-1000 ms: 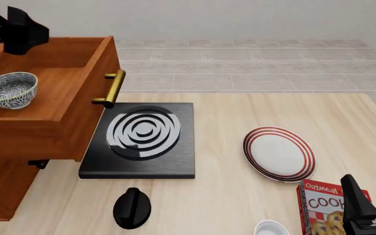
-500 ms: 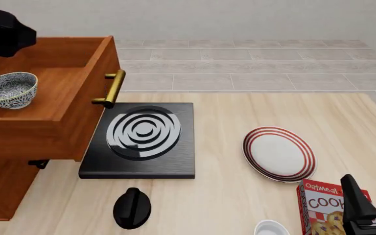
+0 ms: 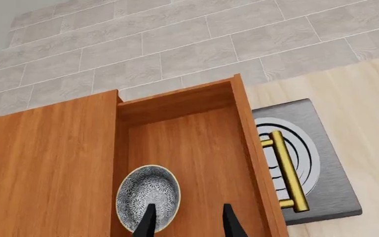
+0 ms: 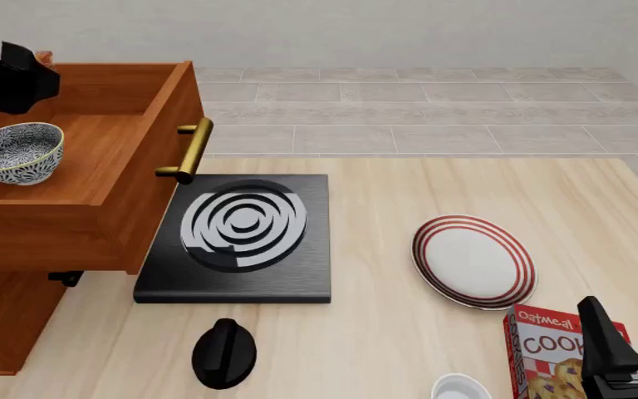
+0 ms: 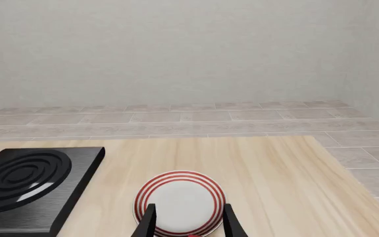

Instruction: Pick the akita bowl in the top layer of the wooden cabinet and place it on the plate.

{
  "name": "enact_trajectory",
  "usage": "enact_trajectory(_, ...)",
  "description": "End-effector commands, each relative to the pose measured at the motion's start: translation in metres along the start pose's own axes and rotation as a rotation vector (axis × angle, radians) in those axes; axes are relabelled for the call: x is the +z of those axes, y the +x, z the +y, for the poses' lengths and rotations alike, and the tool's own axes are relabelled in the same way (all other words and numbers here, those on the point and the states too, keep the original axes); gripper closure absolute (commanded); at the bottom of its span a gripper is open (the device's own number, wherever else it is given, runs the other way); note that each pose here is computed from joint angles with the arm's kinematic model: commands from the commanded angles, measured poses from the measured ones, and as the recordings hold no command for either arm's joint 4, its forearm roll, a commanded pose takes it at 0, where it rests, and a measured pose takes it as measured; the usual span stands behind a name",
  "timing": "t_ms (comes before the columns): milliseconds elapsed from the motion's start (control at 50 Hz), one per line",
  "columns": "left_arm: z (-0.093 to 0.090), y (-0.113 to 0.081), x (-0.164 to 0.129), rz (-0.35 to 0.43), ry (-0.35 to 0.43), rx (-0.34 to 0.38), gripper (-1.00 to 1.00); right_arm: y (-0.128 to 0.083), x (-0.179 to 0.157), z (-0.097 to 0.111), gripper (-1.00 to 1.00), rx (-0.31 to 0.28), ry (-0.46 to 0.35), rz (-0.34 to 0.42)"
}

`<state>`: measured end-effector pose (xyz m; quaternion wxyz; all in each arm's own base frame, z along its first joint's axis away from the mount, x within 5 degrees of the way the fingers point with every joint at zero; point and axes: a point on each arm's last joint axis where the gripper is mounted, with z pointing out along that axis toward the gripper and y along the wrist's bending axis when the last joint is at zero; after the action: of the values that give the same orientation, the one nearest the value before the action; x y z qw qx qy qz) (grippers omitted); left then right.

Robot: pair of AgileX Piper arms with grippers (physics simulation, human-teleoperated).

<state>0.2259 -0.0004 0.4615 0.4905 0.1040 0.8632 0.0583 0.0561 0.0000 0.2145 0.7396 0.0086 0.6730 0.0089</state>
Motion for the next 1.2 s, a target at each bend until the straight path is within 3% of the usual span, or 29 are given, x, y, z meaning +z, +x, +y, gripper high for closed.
enact_trajectory(20, 0.009, 0.009, 0.020, 0.059, -0.026, -0.023, -1.00, 0.000, 0.000, 0.000, -1.00, 0.001, 0.000, 0.001)
enact_trajectory(660, 0.022, 0.026, 0.060, 0.121, -0.055, -0.007, -1.00, 0.000, 0.000, 0.000, -1.00, 0.007, 0.005, 0.003)
enact_trajectory(1200, 0.016, 0.043, 0.079, 0.169, -0.033, -0.021, -1.00, 0.001, 0.000, 0.000, -1.00, 0.010, 0.006, 0.004)
